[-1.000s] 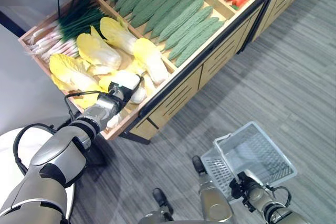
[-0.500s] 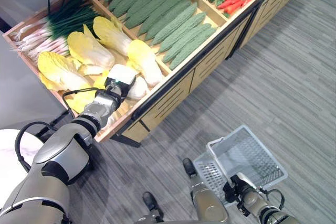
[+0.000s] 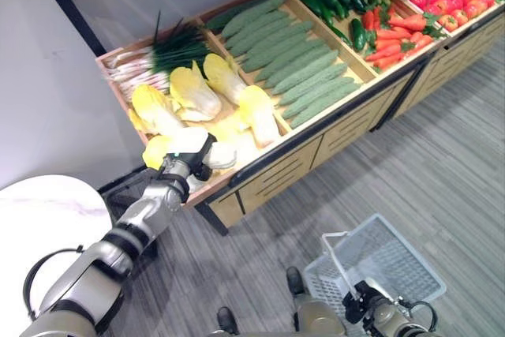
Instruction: Get the vegetables into the basket
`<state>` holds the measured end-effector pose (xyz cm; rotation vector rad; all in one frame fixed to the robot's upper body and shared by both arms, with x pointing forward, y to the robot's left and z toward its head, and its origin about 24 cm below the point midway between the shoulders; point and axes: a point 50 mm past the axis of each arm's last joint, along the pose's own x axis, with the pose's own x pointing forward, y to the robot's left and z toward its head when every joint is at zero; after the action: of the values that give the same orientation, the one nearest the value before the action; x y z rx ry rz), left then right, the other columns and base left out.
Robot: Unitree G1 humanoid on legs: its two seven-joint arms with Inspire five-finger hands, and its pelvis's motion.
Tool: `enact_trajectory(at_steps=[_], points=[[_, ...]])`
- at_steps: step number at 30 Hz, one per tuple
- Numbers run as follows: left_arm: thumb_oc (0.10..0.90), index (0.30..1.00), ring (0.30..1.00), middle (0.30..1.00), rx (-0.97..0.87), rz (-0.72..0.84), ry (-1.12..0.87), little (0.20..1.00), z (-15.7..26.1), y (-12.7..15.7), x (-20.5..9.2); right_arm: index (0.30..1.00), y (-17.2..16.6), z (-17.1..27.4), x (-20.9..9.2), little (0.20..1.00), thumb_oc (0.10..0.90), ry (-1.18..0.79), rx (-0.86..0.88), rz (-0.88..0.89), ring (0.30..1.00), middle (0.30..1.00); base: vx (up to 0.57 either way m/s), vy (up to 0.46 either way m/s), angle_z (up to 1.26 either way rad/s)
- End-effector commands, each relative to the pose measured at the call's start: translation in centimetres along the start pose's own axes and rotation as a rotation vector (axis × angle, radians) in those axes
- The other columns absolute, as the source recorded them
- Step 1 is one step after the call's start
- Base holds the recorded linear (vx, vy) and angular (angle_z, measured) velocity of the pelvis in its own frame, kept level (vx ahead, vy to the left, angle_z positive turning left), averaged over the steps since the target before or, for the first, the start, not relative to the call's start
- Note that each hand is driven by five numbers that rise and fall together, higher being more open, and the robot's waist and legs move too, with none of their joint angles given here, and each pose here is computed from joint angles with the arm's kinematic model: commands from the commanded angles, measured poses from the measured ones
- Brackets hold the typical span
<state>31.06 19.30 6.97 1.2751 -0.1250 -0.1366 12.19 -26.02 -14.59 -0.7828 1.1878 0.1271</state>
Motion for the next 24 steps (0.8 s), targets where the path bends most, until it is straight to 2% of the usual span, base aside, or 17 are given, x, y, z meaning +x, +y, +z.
enact_trajectory(at_steps=[1, 7, 16, 24], points=[[0.400, 0.300, 0.300, 0.300, -0.010, 0.209, 0.025, 0.300, -2.1, 5.4, -1.3, 0.300, 1.6, 0.6, -0.1, 0.300, 0.400, -0.015, 0.034, 0.041, 0.300, 0.300, 0.01, 0.009, 0.26], [0.400, 0.300, 0.300, 0.300, -0.107, 0.275, -0.006, 0.300, -1.7, 6.4, -4.2, 0.300, 2.6, -0.3, -0.3, 0.300, 0.400, 0.022, 0.064, 0.078, 0.300, 0.300, -0.02, 0.014, 0.24], [0.400, 0.300, 0.300, 0.300, -0.168, 0.335, -0.008, 0.300, -1.5, 7.0, -5.1, 0.300, 3.6, 0.1, -0.4, 0.300, 0.400, 0.011, 0.052, 0.112, 0.300, 0.300, 0.00, 0.007, 0.08], [0.400, 0.300, 0.300, 0.300, -0.313, 0.398, -0.039, 0.300, -0.7, 7.2, -7.0, 0.300, 4.2, 0.1, -0.6, 0.300, 0.400, 0.003, 0.069, 0.121, 0.300, 0.300, 0.00, 0.005, -0.01]])
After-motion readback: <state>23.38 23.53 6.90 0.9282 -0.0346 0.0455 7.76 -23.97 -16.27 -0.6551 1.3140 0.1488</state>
